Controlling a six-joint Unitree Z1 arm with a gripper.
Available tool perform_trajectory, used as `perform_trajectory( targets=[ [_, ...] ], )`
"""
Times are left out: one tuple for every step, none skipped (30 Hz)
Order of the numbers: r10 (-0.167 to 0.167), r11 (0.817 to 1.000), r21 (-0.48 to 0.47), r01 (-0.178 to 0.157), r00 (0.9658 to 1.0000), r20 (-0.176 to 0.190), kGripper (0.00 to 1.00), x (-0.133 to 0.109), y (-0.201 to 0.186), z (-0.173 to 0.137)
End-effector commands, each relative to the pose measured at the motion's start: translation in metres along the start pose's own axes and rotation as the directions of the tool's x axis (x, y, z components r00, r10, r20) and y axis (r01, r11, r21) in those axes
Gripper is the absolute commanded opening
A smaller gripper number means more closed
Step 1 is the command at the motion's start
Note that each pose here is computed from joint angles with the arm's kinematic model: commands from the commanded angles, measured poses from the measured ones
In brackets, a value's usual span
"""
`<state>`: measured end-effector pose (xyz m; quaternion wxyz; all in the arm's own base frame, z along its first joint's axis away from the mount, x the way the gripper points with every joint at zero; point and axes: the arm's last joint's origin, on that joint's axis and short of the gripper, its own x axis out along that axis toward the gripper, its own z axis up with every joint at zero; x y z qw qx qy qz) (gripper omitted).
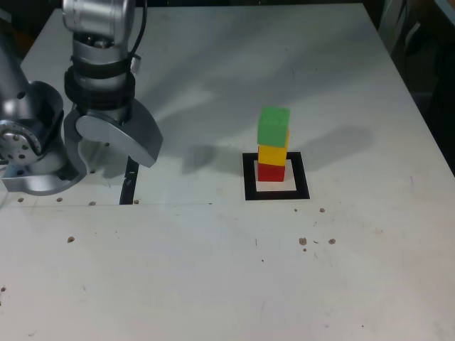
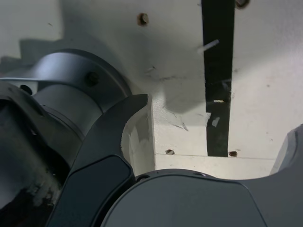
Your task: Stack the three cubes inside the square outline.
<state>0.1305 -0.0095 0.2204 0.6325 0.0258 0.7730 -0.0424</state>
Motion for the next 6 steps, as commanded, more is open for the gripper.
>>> perform_trajectory(
  targets=[
    [-0.004, 1.0, 0.011, 0.004, 0.9999, 0.012, 0.98, -0.0009, -0.0008, 0.0011],
    [-0.005, 1.0, 0.015, 0.005, 0.9999, 0.016, 0.98, -0.0011, -0.0011, 0.0017],
    [-0.005, 1.0, 0.019, 0.005, 0.9998, 0.018, 0.98, -0.0013, -0.0013, 0.0022],
    [-0.005, 1.0, 0.021, 0.005, 0.9998, 0.019, 0.98, -0.0013, -0.0016, 0.0027],
    [-0.004, 1.0, 0.022, 0.004, 0.9998, 0.019, 0.98, -0.0011, -0.0018, 0.0031],
    [-0.004, 1.0, 0.022, 0.003, 0.9998, 0.017, 0.98, -0.0008, -0.0018, 0.0034]
  ],
)
